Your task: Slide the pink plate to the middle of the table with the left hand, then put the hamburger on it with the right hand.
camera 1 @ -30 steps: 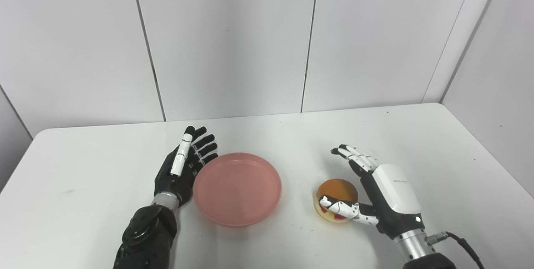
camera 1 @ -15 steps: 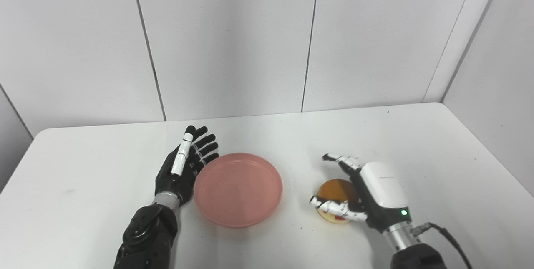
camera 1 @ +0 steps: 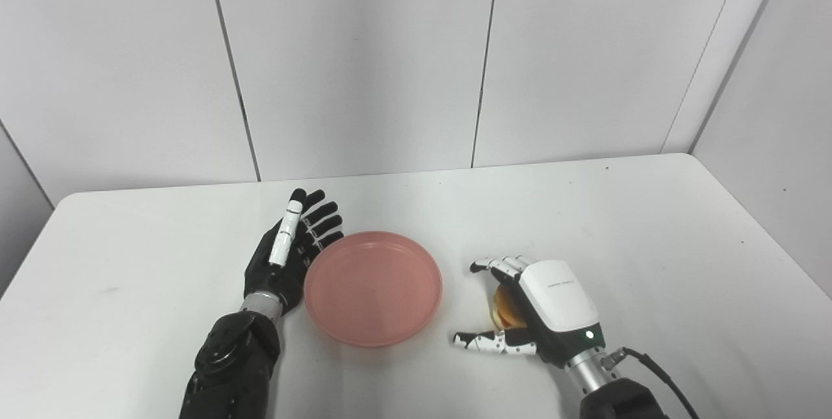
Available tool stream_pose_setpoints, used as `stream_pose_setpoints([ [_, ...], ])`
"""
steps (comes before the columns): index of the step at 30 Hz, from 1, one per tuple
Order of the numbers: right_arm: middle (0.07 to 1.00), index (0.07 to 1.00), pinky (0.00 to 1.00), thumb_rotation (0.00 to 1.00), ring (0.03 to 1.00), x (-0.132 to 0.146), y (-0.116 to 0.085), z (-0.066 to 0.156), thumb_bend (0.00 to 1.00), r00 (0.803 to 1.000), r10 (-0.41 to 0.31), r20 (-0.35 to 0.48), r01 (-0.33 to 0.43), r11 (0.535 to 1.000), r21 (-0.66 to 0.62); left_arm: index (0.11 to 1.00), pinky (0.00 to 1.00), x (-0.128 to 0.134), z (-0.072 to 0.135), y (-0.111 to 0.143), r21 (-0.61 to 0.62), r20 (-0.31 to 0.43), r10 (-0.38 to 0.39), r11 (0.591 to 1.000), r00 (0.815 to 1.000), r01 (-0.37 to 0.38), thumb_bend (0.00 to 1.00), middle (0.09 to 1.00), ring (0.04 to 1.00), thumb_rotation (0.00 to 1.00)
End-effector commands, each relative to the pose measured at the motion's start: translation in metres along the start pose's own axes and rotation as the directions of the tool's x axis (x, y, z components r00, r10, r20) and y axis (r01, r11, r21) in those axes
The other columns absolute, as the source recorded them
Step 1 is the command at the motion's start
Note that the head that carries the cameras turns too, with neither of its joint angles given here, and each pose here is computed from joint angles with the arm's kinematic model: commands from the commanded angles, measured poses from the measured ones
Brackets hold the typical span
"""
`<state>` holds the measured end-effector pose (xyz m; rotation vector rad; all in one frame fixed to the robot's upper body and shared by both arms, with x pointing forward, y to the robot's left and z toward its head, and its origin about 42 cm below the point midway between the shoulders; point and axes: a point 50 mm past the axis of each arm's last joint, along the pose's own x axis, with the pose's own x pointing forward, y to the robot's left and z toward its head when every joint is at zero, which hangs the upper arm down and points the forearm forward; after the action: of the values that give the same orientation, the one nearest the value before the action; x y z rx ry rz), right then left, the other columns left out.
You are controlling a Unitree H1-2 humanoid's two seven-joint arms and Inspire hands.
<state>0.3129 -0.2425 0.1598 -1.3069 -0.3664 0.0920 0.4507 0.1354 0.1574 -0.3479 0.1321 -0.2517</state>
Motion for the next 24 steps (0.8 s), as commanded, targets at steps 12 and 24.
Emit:
stream_pose_setpoints([
  [12,0.386,0.448,0.21,0.41,0.290,-0.001,-0.002,-0.009,0.66,0.998,-0.059,-0.008,0.058,0.997,-0.057,0.752,0.71,-0.003,-0.012,0.005,-0.001,-0.069,0.020,1.000,0.997,-0.020,0.70,0.749,0.758,0.68],
  [24,0.240,0.302,0.09,0.31,0.150,0.006,-0.005,-0.016,0.64,0.995,-0.097,-0.034,0.097,0.995,0.002,0.754,0.73,0.000,-0.012,0.004,0.002,-0.070,0.007,1.000,0.997,-0.007,0.69,0.762,0.771,0.69],
])
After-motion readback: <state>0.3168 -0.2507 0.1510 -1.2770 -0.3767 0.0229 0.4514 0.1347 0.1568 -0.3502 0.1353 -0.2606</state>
